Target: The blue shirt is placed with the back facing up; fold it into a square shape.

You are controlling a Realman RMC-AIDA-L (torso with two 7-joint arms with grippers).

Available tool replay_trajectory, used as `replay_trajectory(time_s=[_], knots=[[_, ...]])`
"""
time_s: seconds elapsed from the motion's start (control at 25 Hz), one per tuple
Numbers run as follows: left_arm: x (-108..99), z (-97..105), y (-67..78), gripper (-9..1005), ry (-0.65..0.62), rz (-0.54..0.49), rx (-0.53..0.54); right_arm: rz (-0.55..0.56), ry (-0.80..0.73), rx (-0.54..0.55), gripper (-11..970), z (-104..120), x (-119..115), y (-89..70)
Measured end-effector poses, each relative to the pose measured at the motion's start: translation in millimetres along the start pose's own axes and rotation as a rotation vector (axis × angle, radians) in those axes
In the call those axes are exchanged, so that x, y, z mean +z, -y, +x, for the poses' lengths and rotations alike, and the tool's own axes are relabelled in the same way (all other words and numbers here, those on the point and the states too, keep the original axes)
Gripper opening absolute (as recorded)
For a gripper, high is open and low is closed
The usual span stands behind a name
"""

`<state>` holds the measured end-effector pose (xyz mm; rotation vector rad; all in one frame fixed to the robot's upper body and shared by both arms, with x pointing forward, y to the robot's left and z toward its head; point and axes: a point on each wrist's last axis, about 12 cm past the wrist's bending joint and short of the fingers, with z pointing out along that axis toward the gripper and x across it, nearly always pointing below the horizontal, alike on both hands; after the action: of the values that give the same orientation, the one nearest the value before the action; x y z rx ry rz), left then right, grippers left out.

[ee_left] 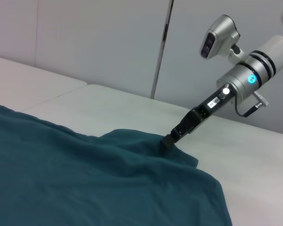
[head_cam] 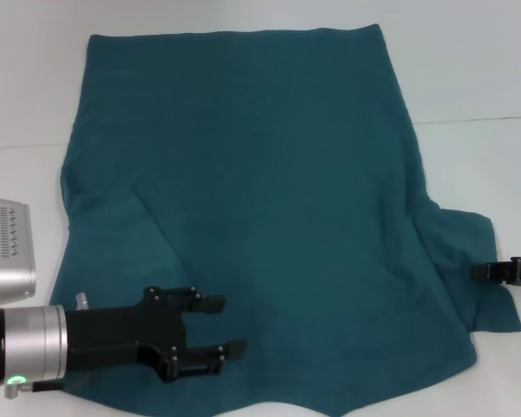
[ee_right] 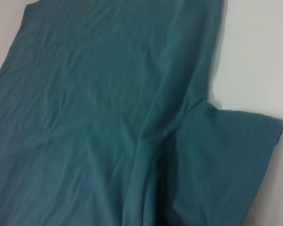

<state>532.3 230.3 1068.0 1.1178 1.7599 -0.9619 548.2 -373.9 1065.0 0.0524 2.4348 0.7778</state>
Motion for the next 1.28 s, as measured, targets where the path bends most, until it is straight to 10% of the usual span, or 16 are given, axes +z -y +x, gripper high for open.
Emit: replay_trajectory(time_s=[0.4, 1.28], knots=[[1, -2, -0.9, 705, 0.0, 0.001, 0.005, 0.008, 0.032, 0.01, 78, 1, -1, 2.9], [0, -3, -1.7, 704, 0.018, -0.009, 0.0, 0.109, 0.216, -0.082, 9, -15, 12, 6.3]])
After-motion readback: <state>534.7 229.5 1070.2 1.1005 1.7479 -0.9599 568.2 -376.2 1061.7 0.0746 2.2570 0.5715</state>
